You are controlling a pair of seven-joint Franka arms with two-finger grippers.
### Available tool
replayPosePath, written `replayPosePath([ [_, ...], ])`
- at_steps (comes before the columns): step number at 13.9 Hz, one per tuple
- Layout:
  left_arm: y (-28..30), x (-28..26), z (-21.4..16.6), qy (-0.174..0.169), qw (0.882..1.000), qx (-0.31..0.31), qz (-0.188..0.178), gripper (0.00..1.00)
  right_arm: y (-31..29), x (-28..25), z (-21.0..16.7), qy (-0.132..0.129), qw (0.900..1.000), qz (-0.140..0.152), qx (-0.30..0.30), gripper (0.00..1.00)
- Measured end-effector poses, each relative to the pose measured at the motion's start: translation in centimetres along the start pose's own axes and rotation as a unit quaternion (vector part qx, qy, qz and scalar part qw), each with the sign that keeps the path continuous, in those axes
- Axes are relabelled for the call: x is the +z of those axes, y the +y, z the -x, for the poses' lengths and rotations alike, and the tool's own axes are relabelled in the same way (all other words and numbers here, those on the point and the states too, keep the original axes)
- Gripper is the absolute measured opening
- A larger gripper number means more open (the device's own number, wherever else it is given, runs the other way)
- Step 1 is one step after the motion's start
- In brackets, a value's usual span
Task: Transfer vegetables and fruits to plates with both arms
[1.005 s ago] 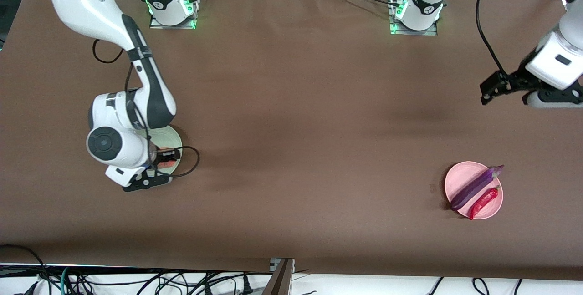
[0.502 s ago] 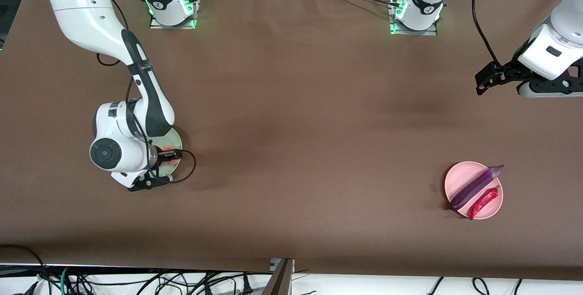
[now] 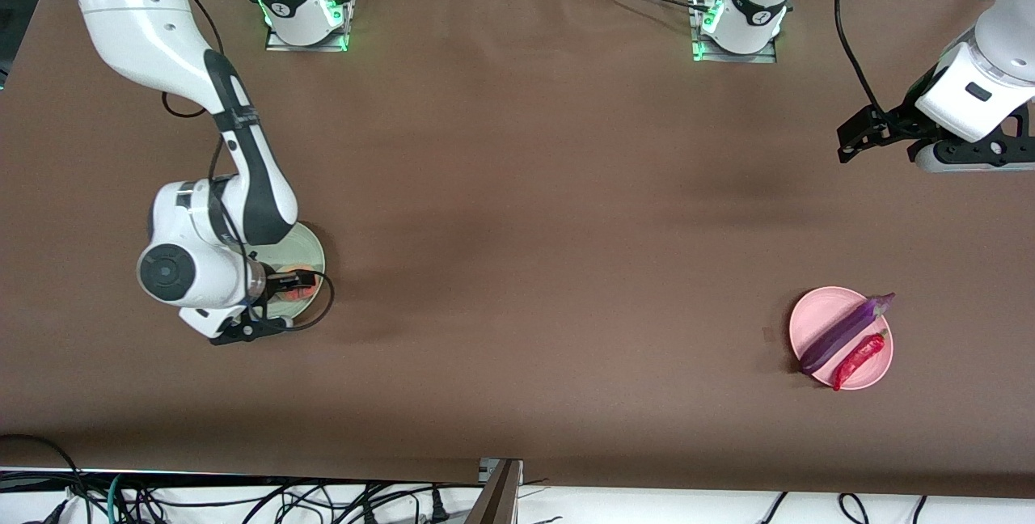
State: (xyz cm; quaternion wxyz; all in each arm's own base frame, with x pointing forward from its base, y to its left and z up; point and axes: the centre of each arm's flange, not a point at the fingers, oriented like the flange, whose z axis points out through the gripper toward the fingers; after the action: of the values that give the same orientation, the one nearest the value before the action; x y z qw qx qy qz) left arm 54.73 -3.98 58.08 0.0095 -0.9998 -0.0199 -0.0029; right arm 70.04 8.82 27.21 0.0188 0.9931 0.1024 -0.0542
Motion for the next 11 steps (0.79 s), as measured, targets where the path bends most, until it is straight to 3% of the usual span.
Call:
replayPosePath([
  [11, 0.0, 0.2, 0.2, -0.01, 1.0, -0.006, -0.001, 1.0, 1.3, -23.7, 9.7, 0.014, 1.0, -0.007, 0.012, 1.0],
])
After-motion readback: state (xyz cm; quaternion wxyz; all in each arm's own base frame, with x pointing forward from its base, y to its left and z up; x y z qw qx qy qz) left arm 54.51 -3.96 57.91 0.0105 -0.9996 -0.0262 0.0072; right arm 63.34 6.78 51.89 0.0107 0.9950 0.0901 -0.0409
